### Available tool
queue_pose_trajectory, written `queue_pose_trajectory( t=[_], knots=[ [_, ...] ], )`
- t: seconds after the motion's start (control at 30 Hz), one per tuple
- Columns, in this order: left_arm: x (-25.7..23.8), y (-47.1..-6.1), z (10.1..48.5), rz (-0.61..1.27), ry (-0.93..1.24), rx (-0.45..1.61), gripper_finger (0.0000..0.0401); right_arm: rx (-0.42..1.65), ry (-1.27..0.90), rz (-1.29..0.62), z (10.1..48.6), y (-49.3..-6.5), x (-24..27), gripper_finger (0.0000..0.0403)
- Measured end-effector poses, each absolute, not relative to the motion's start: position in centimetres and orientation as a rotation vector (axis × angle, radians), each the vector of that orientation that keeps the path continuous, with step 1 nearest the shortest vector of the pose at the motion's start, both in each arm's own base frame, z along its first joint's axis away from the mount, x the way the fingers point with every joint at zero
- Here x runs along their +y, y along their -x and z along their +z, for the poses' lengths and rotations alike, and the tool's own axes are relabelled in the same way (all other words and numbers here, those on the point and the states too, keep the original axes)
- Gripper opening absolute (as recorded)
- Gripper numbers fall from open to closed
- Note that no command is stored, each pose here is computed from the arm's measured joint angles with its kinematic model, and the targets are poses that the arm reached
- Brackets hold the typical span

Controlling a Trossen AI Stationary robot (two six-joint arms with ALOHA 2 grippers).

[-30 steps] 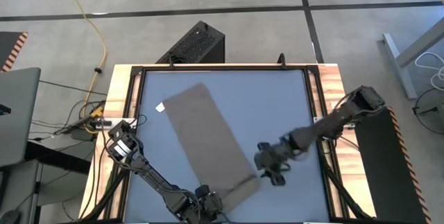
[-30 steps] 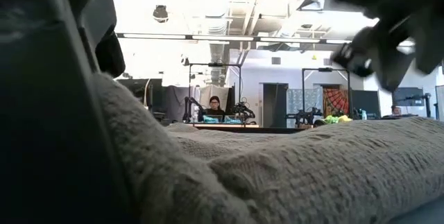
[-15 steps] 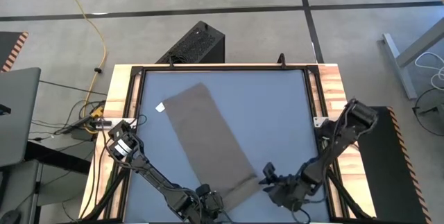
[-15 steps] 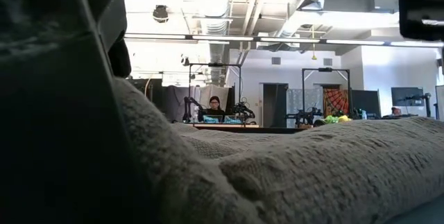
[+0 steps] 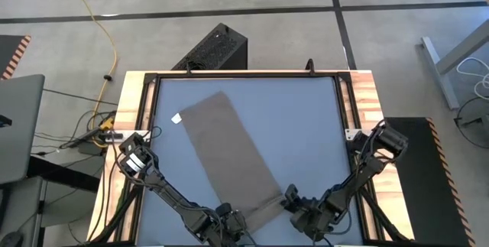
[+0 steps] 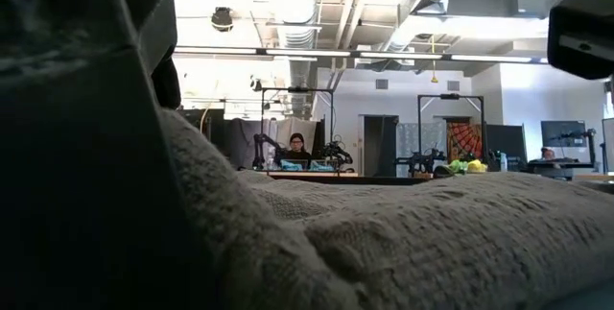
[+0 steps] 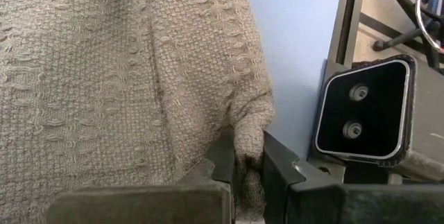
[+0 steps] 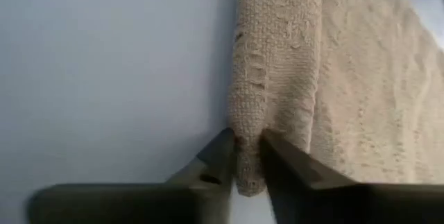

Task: Roll towel into tight, uniform cylinder
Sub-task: Roll the gray towel

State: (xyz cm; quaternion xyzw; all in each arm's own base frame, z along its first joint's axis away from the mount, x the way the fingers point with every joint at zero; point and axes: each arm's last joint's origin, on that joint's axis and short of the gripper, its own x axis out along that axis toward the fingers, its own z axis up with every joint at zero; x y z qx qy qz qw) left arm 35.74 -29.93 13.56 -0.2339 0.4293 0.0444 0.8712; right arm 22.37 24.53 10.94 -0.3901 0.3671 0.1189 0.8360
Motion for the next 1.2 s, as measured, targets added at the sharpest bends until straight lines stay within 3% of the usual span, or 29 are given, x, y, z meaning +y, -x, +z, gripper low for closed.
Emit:
queue_pose_trajectory(
  t=[0.13, 0.57, 0.8, 1.0, 1.2],
  knots=[
    [-30.0, -35.8, 13.7, 0.066, 0.505, 0.909, 0.0015, 0.808, 0.746, 0.31, 11.7, -22.4, 24.3, 0.0017],
    [-29.9, -36.6, 14.7, -0.044, 0.568, 0.911, 0.0014, 1.002, 0.018, 0.579, 17.0, -26.2, 18.2, 0.0017],
    [-29.5, -36.0, 14.3, 0.031, 0.606, 0.992, 0.0025, 1.13, -0.138, 0.596, 14.1, -28.5, 15.6, 0.0017],
    [-29.4, -35.7, 15.0, 0.016, 0.58, 0.998, 0.0081, 1.163, -0.196, 0.63, 12.4, -29.5, 15.0, 0.0017],
    [-29.1, -34.7, 17.8, -0.028, 0.507, 0.99, 0.0121, 1.147, -0.215, 0.666, 13.3, -29.2, 15.0, 0.0017]
  ],
)
